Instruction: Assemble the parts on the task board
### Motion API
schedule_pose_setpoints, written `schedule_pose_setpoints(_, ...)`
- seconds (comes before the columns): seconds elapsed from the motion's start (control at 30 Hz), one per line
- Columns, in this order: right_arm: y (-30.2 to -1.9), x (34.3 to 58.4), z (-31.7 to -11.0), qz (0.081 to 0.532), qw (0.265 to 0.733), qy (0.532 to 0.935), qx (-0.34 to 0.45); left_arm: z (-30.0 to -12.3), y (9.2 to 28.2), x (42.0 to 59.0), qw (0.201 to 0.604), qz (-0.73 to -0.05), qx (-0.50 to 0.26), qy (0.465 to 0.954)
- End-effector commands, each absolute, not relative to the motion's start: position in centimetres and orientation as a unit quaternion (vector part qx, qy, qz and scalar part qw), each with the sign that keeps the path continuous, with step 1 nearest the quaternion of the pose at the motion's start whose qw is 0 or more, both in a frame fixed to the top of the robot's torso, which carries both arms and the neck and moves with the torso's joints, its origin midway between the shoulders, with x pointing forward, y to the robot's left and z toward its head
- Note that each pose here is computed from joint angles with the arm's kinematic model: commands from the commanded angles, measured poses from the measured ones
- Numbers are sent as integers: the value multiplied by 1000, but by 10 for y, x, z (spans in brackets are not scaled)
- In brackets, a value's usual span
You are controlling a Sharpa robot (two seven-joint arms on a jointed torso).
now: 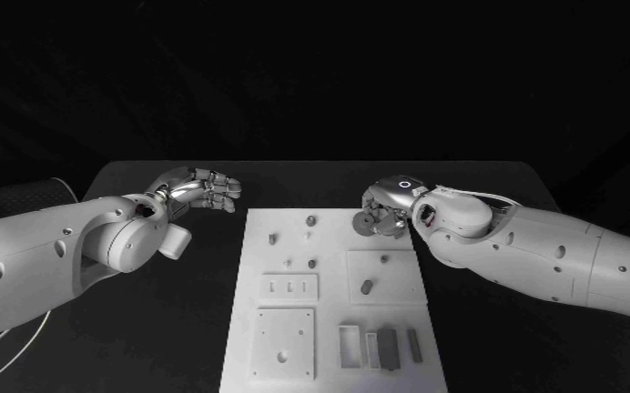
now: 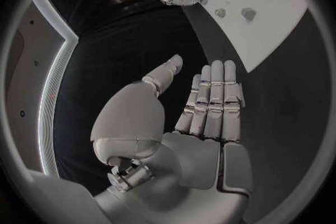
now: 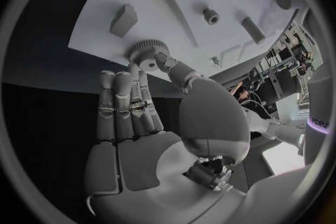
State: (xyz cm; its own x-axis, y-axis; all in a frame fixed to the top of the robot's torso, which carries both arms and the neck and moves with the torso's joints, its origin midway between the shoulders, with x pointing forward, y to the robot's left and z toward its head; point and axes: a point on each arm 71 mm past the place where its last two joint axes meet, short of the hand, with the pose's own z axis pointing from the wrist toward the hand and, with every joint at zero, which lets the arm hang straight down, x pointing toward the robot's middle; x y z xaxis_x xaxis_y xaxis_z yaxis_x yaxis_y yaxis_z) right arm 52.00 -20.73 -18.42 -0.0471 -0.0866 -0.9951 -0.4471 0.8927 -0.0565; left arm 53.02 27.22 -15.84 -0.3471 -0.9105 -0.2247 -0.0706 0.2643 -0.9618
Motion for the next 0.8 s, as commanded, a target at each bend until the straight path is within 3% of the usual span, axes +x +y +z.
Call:
schedule_pose_setpoints(0.03,-205,519,-184,134,671,701,-201,-157,269,530,432,-489,-362,666)
schedule_pose_setpoints(0.8,-199,523,-189,119,659,713,-208,-157,269,530,432,-487,-363,667)
